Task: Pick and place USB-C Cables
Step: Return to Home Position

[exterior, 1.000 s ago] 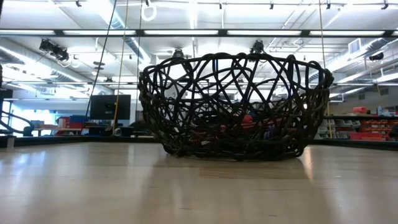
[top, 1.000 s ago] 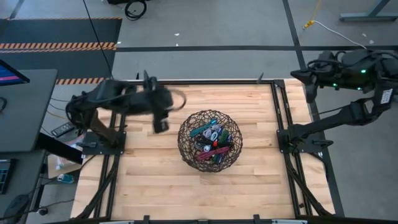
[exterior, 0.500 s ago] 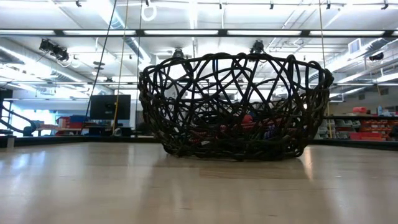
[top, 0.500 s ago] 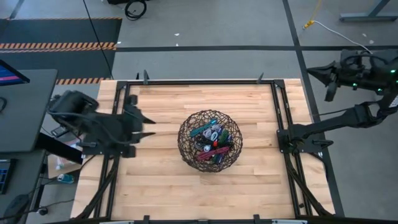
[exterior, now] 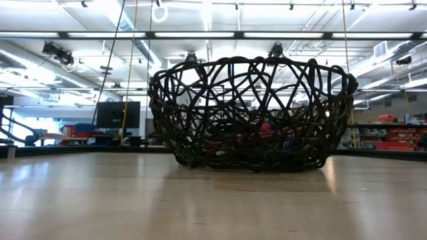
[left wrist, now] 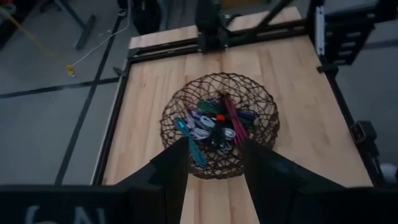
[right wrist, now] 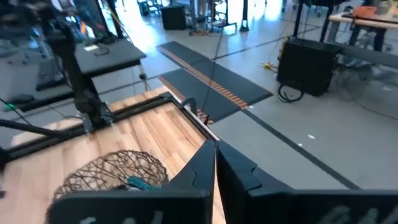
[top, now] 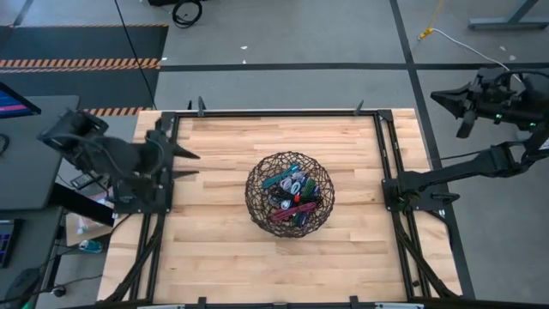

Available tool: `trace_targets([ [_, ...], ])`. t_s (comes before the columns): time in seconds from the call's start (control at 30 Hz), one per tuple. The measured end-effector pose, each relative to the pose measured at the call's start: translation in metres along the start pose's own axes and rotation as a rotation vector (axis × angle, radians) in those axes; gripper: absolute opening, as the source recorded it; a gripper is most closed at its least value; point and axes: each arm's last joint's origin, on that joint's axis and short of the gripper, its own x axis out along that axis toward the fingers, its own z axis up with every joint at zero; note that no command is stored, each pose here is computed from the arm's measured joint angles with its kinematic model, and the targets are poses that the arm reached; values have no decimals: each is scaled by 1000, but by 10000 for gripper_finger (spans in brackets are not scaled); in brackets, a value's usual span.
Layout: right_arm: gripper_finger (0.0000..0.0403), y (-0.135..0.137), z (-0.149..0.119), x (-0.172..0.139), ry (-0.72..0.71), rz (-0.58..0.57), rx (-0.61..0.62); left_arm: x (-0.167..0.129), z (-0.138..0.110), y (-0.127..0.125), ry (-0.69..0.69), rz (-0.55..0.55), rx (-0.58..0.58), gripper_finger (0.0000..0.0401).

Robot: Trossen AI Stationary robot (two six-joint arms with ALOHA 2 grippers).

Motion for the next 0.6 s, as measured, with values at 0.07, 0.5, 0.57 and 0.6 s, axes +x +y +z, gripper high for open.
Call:
trace_targets([
  [0.07,25,1,1,0,-10,21,33,-6,-2,8,-15,15,-25,156],
  [0.5,24,-38,-31,-68,-178,276,17,-48,-20,43,-128,10,-93,156],
  [0.57,24,-42,-41,-76,-187,329,27,-53,-21,44,-157,-41,-86,156],
  [0.6,24,-43,-44,-77,-186,340,22,-55,-22,45,-165,-73,-79,156],
])
